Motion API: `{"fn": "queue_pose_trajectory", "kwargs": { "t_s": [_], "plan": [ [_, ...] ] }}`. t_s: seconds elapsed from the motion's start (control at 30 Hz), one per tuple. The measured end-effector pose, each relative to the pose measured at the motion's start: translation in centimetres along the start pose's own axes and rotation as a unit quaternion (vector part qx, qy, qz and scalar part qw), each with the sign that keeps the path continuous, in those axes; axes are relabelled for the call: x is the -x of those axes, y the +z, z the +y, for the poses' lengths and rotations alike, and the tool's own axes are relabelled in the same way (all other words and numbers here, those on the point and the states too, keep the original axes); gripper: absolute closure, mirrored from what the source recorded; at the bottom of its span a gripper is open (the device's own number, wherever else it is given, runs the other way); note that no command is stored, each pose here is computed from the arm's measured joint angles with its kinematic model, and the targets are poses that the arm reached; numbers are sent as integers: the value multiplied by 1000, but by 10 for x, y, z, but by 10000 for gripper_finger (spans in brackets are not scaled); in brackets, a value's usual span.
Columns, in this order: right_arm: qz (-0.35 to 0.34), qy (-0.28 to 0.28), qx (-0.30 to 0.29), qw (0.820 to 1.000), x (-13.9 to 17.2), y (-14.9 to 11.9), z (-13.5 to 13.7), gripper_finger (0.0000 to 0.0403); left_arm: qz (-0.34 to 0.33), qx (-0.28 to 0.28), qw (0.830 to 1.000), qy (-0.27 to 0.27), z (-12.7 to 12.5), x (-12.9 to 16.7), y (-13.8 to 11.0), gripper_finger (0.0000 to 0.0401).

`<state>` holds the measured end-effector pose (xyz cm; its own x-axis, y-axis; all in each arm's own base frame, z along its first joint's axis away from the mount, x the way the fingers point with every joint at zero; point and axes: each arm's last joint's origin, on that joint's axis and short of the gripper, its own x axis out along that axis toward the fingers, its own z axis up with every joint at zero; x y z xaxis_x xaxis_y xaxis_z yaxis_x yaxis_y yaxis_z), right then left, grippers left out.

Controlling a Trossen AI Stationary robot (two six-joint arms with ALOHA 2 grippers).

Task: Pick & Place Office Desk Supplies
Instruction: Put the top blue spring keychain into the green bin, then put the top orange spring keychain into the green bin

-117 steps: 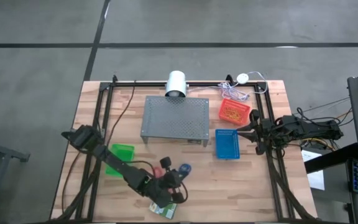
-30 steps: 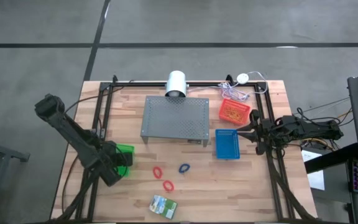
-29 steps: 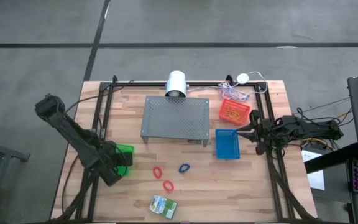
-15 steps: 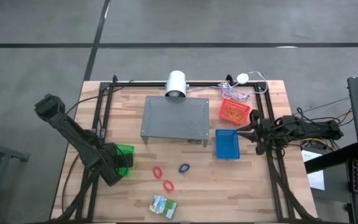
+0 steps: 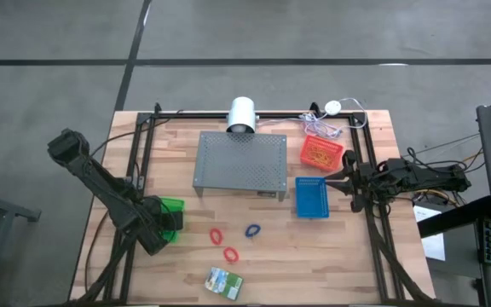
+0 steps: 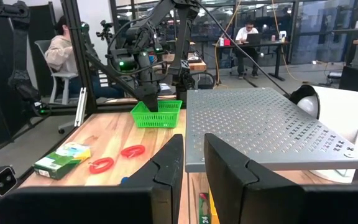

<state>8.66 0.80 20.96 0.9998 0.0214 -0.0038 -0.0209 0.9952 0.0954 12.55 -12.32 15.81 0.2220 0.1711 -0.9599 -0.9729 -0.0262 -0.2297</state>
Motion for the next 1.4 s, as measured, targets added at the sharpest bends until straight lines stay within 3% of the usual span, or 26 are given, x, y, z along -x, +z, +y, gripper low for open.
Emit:
{"fn": "queue_pose_trajectory", "kwargs": {
  "t_s": [0.37,0.67,0.87,1.03,1.23,1.4],
  "plan": [
    [0,0,1,1000,0,0,0,339,-17,-10,1000,12,-8,20,0,247],
    [0,0,1,1000,0,0,0,339,-64,-53,996,-28,-25,53,4,247],
    [0,0,0,1000,0,0,0,339,-74,-67,995,-22,-41,50,7,245],
    [0,0,-1,1000,0,0,0,339,-90,-114,989,-11,-64,48,7,241],
    [0,0,0,1000,0,0,0,339,-155,-194,968,-36,-95,46,-1,241],
    [0,0,-1,1000,0,0,0,339,-212,-298,929,-56,-112,40,-11,240]
  ]
}}
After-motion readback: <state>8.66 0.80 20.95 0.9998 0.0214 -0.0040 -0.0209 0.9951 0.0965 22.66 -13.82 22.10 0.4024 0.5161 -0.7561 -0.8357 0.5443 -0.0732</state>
